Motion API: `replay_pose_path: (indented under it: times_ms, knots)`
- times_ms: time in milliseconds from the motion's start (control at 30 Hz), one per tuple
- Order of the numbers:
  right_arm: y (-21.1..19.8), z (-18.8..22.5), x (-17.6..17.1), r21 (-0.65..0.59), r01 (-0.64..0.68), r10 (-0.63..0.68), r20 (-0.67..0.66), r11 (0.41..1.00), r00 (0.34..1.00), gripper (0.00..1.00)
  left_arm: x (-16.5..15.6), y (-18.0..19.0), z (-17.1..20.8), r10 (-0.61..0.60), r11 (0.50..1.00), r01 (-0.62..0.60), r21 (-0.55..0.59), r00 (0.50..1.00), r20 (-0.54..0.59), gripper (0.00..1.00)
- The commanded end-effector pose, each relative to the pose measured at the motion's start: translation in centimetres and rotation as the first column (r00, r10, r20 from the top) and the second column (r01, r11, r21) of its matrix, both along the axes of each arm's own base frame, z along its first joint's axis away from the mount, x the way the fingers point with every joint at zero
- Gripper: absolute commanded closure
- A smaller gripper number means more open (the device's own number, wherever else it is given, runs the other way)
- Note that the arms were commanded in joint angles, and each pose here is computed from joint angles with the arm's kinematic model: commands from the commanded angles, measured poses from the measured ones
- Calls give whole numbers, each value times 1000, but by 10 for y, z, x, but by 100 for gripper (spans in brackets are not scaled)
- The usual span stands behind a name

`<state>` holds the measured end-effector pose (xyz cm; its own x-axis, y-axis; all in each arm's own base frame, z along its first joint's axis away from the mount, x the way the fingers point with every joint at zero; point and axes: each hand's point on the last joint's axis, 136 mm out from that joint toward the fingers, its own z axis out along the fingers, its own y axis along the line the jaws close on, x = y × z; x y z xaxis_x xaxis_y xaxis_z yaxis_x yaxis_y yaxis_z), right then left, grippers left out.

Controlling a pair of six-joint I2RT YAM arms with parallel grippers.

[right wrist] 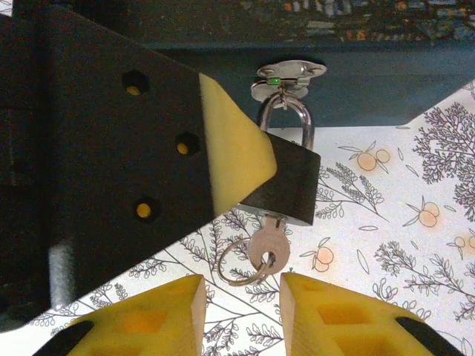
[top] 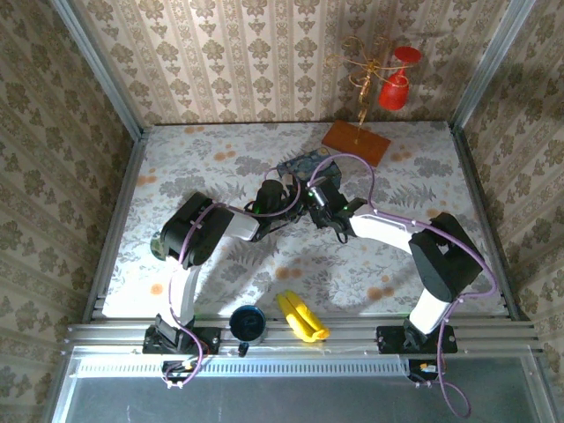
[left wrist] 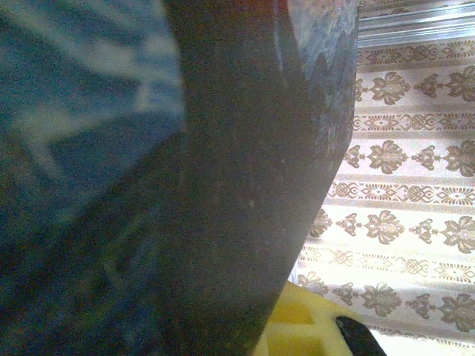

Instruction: Unlock the padlock with the key

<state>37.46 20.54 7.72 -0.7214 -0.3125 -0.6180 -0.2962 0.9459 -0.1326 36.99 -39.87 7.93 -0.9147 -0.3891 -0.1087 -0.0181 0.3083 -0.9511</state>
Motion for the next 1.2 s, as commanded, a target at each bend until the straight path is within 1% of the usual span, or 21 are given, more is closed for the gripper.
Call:
replay_pose_path:
  times_ms: [0, 200, 333, 433, 833, 867, 967, 1033, 1167]
  knots:
    - [0, 4, 8, -56, 0, 2, 29, 998, 1000, 68, -11, -4, -19, -31, 999, 32, 6, 993, -116, 100]
    - [-1, 3, 10, -110, 9, -4, 51, 994, 999, 68, -11, -4, -19, -33, 999, 33, 2, 992, -119, 100]
    - [-3, 5, 13, -149, 18, -6, 80, 989, 997, 72, -13, -4, -18, -37, 999, 37, 1, 992, -120, 100]
    - [-3, 4, 14, -167, 16, -2, 85, 986, 996, 74, -13, -4, -19, -36, 999, 37, 0, 992, -123, 100]
    - [-4, -8, 11, -252, -4, 24, 78, 968, 997, 75, -14, -6, -19, -38, 999, 38, -4, 991, -128, 100]
    - [-3, -8, 11, -252, -2, 23, 79, 968, 997, 76, -14, -6, -19, -38, 999, 38, -4, 991, -128, 100]
    - [-4, -7, 11, -248, 7, 16, 91, 969, 996, 87, -14, -6, -19, -39, 999, 38, -6, 991, -130, 100]
    - [-4, -6, 12, -240, 15, 10, 99, 971, 995, 93, -14, -6, -18, -39, 999, 39, -8, 991, -128, 100]
    - [0, -6, 15, -215, 19, 2, 98, 976, 995, 96, -15, -6, -18, -42, 999, 41, -9, 991, -128, 100]
